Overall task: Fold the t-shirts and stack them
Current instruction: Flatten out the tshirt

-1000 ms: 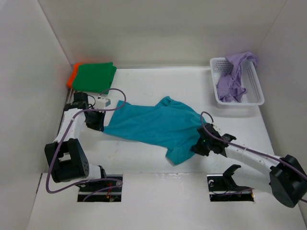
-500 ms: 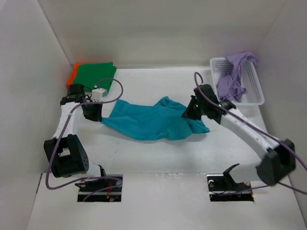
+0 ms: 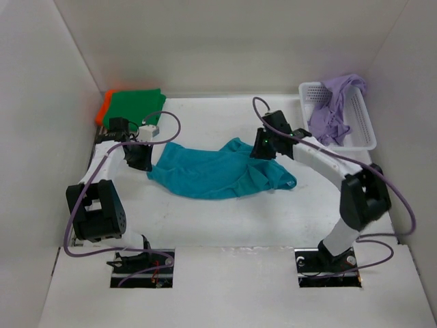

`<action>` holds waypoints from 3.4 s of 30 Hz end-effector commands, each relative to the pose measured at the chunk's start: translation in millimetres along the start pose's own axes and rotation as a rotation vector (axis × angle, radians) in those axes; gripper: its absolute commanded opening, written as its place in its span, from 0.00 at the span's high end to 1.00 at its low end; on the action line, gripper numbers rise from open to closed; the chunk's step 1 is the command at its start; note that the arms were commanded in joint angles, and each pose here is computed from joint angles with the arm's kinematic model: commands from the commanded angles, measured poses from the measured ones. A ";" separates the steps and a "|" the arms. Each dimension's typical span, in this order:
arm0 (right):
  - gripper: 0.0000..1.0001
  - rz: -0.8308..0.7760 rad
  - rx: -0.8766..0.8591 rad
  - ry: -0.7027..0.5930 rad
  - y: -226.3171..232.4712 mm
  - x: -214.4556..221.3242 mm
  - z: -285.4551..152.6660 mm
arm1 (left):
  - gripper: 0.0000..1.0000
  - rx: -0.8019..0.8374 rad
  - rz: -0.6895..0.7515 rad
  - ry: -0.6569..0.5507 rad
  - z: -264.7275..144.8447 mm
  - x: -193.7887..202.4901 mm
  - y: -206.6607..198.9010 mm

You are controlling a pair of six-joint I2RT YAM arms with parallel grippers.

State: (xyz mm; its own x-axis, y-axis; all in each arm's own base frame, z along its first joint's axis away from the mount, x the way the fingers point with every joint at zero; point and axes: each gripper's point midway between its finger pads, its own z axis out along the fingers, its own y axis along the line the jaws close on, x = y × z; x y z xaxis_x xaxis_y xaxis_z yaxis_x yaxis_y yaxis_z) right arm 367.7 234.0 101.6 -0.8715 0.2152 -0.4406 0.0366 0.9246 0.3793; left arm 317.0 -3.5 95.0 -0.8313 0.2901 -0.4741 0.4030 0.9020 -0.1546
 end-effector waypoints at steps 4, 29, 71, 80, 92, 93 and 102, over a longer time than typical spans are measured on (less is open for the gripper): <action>0.74 -0.008 -0.017 -0.079 -19.7 16.0 -29.7 | 0.99 0.007 0.005 -0.060 -5.5 -9.2 -6.4; 0.45 -0.098 0.193 0.034 -86.4 62.4 -20.2 | 0.98 0.009 0.011 -0.061 -7.8 -3.4 -11.9; 1.00 -0.036 -0.205 -0.700 -21.2 -13.3 -420.2 | 1.00 -0.094 0.062 -0.411 -248.2 -76.3 -19.6; 1.00 -0.055 -0.329 -0.880 -8.1 -26.8 -505.6 | 1.00 -0.288 0.156 -0.724 -376.3 -121.6 -49.6; 1.00 -0.198 -0.199 -0.768 36.2 -127.6 -389.9 | 0.99 -0.171 0.079 -0.586 -277.9 -158.7 -13.9; 1.00 -0.199 -0.201 -0.737 37.9 -138.3 -366.8 | 0.99 -0.148 0.075 -0.562 -260.3 -163.2 -10.0; 1.00 -0.130 -0.121 -0.425 0.3 -199.8 -159.3 | 0.99 -0.055 -0.004 -0.324 -90.2 -194.3 55.6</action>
State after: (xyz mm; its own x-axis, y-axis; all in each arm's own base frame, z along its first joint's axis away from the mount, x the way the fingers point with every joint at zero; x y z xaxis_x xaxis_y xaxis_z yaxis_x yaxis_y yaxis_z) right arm 437.6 135.4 315.0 -0.6186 0.2323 -0.7506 -0.0760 0.9331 0.3514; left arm 432.0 14.6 266.4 -0.6900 0.1696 -0.7037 0.3869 0.9080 -0.1605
